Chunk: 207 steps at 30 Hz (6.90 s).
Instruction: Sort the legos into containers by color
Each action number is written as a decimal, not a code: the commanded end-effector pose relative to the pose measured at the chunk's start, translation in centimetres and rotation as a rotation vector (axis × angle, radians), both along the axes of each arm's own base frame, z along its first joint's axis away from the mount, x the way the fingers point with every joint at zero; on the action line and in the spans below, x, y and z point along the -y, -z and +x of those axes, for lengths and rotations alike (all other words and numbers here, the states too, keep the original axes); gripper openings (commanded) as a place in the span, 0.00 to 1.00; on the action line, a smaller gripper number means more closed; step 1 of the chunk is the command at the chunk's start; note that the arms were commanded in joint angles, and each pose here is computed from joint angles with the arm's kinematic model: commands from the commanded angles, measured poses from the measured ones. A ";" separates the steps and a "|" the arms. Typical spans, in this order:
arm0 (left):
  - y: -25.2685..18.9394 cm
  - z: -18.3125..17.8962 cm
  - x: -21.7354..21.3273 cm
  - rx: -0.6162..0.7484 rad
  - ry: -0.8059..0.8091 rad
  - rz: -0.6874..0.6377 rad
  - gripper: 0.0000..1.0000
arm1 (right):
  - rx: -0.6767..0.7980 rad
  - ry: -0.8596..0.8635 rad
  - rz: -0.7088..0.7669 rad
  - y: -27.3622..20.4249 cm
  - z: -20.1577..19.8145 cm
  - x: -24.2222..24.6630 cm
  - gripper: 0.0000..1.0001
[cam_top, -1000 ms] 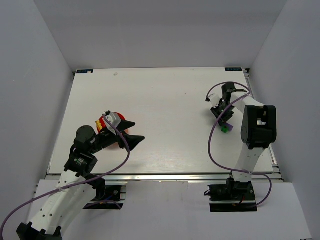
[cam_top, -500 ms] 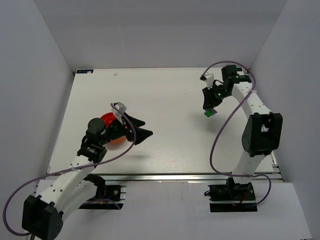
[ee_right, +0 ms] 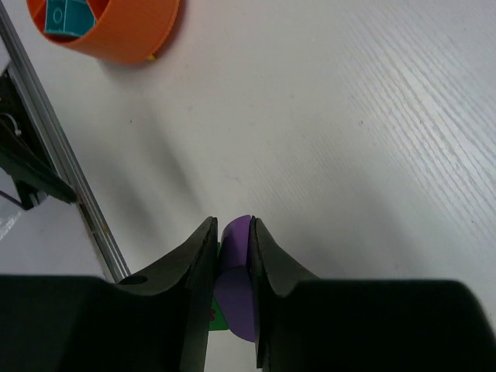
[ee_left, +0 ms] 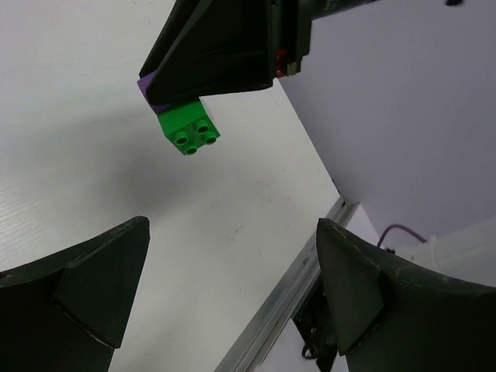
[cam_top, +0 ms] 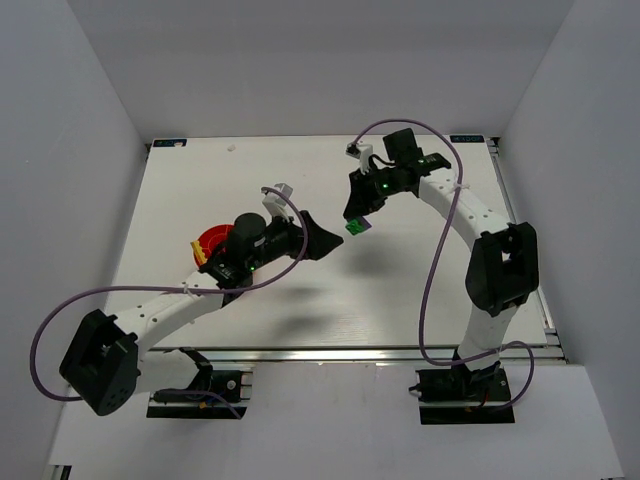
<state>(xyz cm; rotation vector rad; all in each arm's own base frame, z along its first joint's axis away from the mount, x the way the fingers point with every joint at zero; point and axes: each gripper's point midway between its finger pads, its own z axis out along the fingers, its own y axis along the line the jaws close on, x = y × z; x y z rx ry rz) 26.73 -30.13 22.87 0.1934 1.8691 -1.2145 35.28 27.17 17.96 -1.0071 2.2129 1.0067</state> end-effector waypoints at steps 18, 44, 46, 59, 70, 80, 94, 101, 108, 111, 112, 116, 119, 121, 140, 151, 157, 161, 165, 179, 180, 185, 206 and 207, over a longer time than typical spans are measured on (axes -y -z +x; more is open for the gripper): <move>0.8 4.1 0.6 -0.076 -0.352 0.042 0.97 | -0.009 0.076 0.152 -3.5 -0.3 -5.3 0.00; 1.4 4.5 1.6 -0.093 -0.351 0.011 0.63 | -0.012 0.035 0.175 -4.6 -3.0 -6.0 0.00; 1.5 4.4 1.7 -0.095 -0.348 0.012 0.55 | -0.012 0.037 0.171 -4.4 -3.0 -5.9 0.00; 1.8 3.9 1.1 -0.099 -0.333 0.036 0.00 | 0.152 0.167 0.044 -3.5 0.1 -3.5 0.00; 1.6 3.0 -2.2 -0.064 -0.384 0.080 0.00 | 0.182 0.230 -0.015 -1.5 1.4 -1.5 0.00; -0.5 1.7 -5.3 0.024 -0.411 0.180 0.00 | 0.179 0.093 0.094 -3.1 -1.0 -2.6 0.00; -3.4 -3.3 -18.2 0.100 -0.637 0.533 0.00 | -0.018 -0.102 0.348 -5.9 -2.0 -13.2 0.00; -3.1 -5.7 -21.5 0.094 -0.694 0.497 0.00 | -0.027 -0.127 0.474 -8.0 -2.6 -21.4 0.00; -3.2 -6.7 -23.3 0.105 -0.734 0.511 0.00 | -0.016 -0.080 0.517 -7.4 -1.8 -26.1 0.00; -3.2 -6.9 -23.9 0.111 -0.751 0.516 0.00 | 0.014 -0.076 0.518 -7.1 -1.6 -27.5 0.00; -3.3 -7.0 -24.0 0.114 -0.753 0.512 0.00 | 0.018 -0.055 0.511 -6.4 -1.2 -28.0 0.00; -3.2 -7.2 -24.2 0.109 -0.754 0.508 0.00 | 0.057 -0.019 0.495 -5.7 -0.6 -29.4 0.00; -3.1 -7.5 -24.3 0.104 -0.753 0.492 0.00 | 0.088 0.001 0.474 -4.8 -0.2 -30.0 0.00; -2.9 -7.6 -24.3 0.097 -0.751 0.485 0.00 | 0.103 0.017 0.453 -3.8 0.2 -30.1 0.00; -3.9 -7.9 -24.7 0.113 -0.760 0.461 0.00 | 0.062 0.036 0.337 1.9 -0.9 -29.3 0.20; -4.0 -6.3 -23.4 0.133 -0.753 0.499 0.00 | 0.085 0.014 0.359 -0.4 -1.4 -28.8 0.59; -4.8 -5.2 -22.8 0.158 -0.770 0.503 0.00 | 0.119 0.039 0.384 -3.6 -0.6 -27.7 0.60; -5.0 -4.5 -22.1 0.170 -0.759 0.513 0.00 | 0.131 0.048 0.408 -5.6 -0.3 -26.6 0.60; -4.4 -3.9 -21.6 0.164 -0.758 0.534 0.00 | 0.126 0.057 0.411 -6.2 -0.2 -25.8 0.60; -2.1 2.4 -21.5 0.059 -0.844 0.748 0.00 | 0.152 0.152 0.417 -9.2 3.3 -8.6 0.22; -1.9 3.0 -22.0 0.040 -0.856 0.752 0.00 | 0.152 0.159 0.406 -8.6 3.3 -7.0 0.22; -0.7 6.6 -21.8 -0.035 -0.791 0.749 0.00 | 0.189 0.065 0.380 -7.0 -1.8 -3.1 0.34; 3.5 8.1 -27.9 -0.491 -0.750 0.637 0.00 | 0.110 0.060 0.465 -7.5 -4.4 6.0 0.45; 3.9 7.8 -28.5 -0.513 -0.764 0.647 0.00 | 0.107 0.073 0.467 -7.5 -4.2 6.4 0.45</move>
